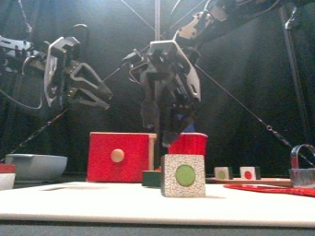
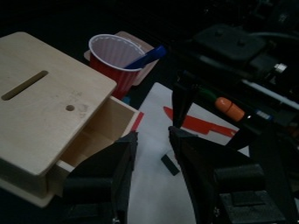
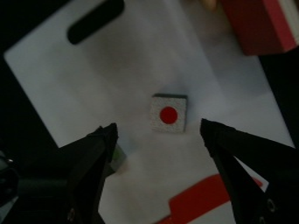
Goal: Place sushi on board then cut the sushi with the knife then place the pieces on the plate
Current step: Place the 4 sushi pieces on the plate
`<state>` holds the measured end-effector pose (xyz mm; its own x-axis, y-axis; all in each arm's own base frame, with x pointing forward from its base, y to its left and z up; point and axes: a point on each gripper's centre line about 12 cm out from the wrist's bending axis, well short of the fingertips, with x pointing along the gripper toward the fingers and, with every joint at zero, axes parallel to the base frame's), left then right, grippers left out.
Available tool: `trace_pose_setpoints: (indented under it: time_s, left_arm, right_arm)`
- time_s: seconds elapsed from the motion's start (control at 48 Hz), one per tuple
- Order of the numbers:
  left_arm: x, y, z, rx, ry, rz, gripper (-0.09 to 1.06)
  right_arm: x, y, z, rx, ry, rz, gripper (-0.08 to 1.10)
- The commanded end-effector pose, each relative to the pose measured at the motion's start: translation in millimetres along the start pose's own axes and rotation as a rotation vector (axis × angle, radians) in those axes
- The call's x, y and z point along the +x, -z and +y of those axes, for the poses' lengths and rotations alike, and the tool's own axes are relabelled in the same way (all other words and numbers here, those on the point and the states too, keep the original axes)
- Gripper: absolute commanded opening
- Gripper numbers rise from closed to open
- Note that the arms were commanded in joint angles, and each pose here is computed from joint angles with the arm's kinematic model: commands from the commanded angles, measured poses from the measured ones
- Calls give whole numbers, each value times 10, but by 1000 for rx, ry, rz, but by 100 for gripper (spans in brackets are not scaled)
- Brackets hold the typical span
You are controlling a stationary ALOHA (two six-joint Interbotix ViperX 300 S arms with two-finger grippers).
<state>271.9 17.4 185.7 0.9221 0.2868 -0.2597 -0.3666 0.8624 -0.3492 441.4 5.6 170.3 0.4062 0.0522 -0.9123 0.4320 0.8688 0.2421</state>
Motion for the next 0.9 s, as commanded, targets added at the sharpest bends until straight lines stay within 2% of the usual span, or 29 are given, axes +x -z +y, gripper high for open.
trace_pose_setpoints:
  time_s: [0.021, 0.312, 0.5, 0.646, 0.896]
  left_arm:
    - [-2, -84, -19, -7, 6, -30, 76]
    - [8, -150, 56, -16, -23, -63, 76]
    - [2, -136, 88, -15, -32, -62, 76]
    - [-15, -95, 120, -13, -39, -51, 76]
    - [-86, -105, 145, -19, -35, -61, 76]
  right_arm:
    - [-46, -60, 36, -9, 13, 23, 105]
    - [227, -117, 102, -41, 64, 91, 105]
    - [305, -160, 124, -61, 96, 120, 105]
    - [371, -170, 137, -29, 64, 108, 105]
    - [423, -156, 170, 6, 29, 108, 105]
